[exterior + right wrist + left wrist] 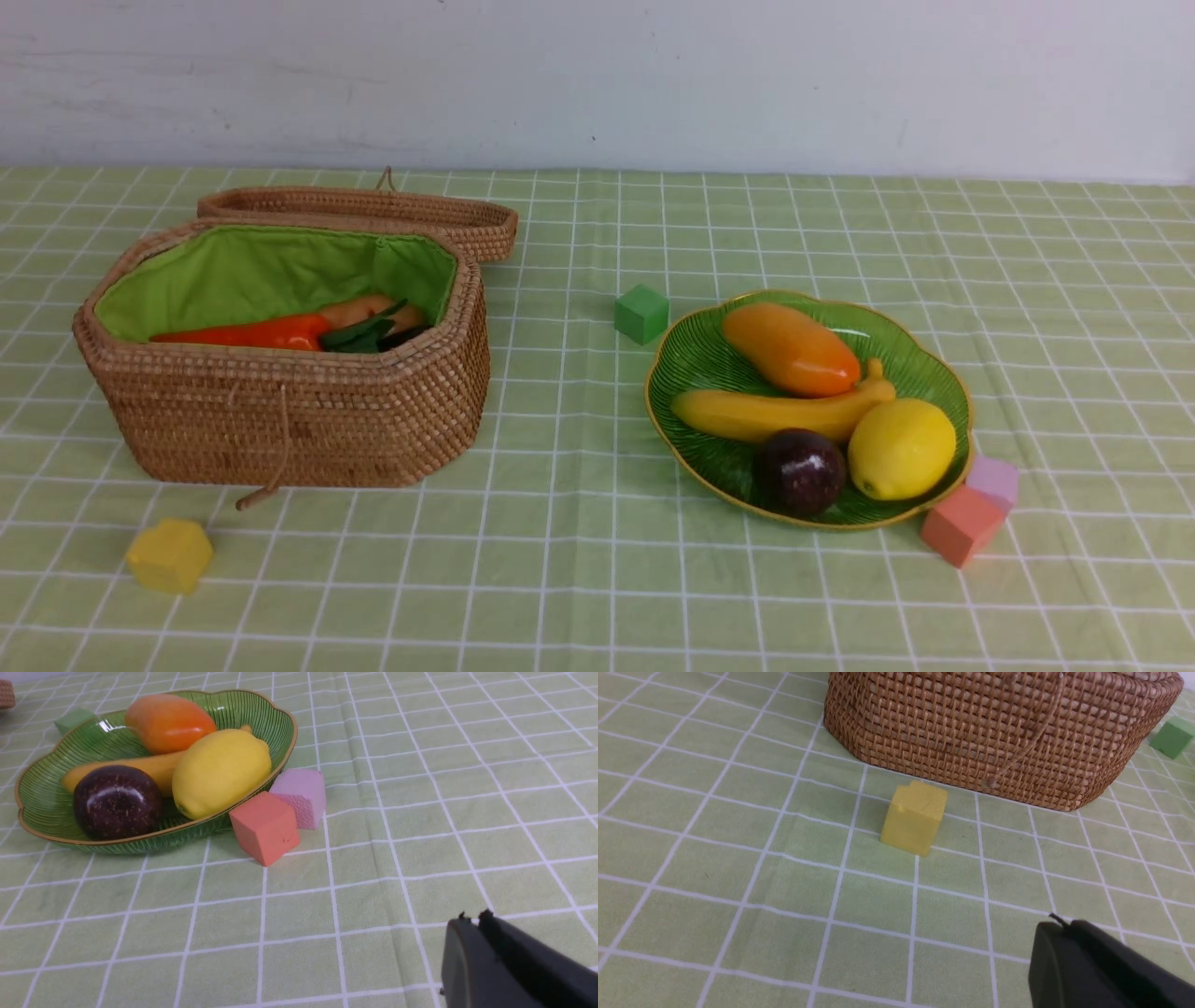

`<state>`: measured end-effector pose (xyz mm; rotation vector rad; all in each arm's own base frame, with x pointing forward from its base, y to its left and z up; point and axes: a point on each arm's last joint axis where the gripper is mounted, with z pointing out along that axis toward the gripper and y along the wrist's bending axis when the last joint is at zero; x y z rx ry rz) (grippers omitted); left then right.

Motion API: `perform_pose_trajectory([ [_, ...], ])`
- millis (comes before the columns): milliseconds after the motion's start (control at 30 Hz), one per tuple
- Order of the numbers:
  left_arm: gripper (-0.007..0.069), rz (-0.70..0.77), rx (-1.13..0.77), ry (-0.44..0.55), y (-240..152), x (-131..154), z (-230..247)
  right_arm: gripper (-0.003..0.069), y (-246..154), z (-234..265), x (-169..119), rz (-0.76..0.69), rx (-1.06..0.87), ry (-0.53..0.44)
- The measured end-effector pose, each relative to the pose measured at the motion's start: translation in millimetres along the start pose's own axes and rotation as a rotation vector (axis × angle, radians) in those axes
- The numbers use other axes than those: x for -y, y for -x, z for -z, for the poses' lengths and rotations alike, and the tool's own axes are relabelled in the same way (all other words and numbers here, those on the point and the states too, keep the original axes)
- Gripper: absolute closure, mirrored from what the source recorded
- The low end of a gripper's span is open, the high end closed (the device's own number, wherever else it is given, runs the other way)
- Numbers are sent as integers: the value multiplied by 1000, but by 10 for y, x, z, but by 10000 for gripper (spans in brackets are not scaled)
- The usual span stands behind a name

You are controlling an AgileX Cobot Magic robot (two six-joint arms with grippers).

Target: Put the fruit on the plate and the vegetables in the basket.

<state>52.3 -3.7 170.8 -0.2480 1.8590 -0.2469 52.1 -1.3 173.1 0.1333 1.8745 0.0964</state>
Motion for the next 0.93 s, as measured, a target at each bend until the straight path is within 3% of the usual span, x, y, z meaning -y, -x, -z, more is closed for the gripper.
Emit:
perform_pose_trajectory([
  [933, 620, 0, 0, 0, 0, 0, 0, 597, 0, 0, 0, 0, 0, 0],
])
